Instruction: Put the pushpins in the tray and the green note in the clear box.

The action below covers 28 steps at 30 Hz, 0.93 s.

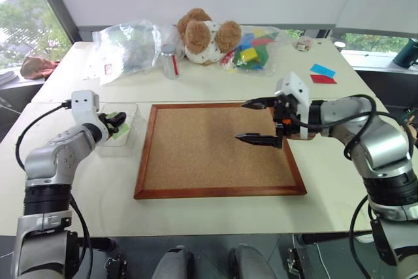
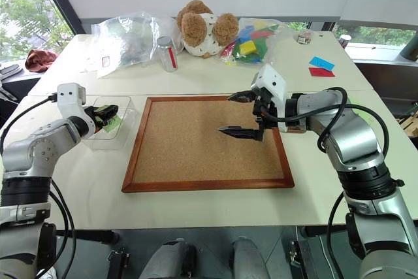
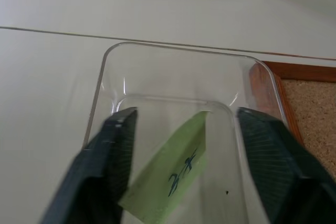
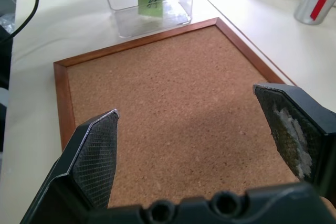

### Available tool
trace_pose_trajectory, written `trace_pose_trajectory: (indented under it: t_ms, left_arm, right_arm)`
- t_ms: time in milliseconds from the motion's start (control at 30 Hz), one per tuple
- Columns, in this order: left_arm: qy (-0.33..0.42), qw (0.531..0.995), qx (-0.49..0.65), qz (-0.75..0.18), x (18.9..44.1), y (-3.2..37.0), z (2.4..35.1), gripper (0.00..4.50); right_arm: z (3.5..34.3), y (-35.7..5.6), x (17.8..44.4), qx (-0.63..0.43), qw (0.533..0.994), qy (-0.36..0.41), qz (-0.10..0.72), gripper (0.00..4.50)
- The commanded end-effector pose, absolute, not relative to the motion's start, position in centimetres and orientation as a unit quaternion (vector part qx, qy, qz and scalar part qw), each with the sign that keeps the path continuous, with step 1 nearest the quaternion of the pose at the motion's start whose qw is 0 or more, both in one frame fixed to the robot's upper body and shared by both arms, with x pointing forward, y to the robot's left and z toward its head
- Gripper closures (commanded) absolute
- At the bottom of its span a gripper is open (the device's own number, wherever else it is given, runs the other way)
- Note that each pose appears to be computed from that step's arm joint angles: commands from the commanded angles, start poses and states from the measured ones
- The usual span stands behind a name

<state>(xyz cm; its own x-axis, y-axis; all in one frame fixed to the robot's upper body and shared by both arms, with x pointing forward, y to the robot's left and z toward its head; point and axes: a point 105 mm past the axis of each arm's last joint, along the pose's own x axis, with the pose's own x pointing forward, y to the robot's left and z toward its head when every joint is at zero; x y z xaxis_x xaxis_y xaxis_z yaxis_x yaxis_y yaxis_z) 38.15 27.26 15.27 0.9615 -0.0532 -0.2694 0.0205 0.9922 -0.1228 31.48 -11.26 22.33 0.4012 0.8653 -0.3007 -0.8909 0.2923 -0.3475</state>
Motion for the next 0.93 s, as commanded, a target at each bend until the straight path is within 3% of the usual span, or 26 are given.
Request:
trace_pose_trajectory:
  t_ms: [33, 367, 667, 767, 833, 933]
  left_arm:
    - [0.091, 0.996, -0.013, -0.023, 38.2, 27.6, 18.7, 0.04]
    - [0.033, 0.999, 0.026, -0.024, 37.5, 27.8, 22.8, 0.04]
    - [0.049, 0.958, 0.008, -0.281, 32.5, 20.9, 25.1, 0.04]
    - [0.065, 0.933, 0.023, -0.353, 30.5, 19.3, 24.4, 0.04]
    - [0.112, 0.903, 0.038, -0.413, 28.3, 18.6, 21.4, 0.04]
    - [0.143, 0.886, 0.053, -0.438, 27.1, 18.8, 19.2, 0.04]
  right_arm:
    - [23.5, -11.4, 31.2, -0.247, 0.806, 0.000, 0.538, 0.00]
    - [23.4, -11.4, 31.6, -0.246, 0.808, 0.000, 0.536, 0.00]
    - [22.8, -12.9, 31.3, -0.245, 0.812, 0.026, 0.529, 0.00]
    - [22.2, -13.2, 31.2, -0.247, 0.813, 0.036, 0.526, 0.00]
    - [21.5, -13.4, 31.1, -0.243, 0.814, 0.045, 0.525, 0.00]
    - [20.9, -13.6, 31.0, -0.243, 0.816, 0.053, 0.522, 0.00]
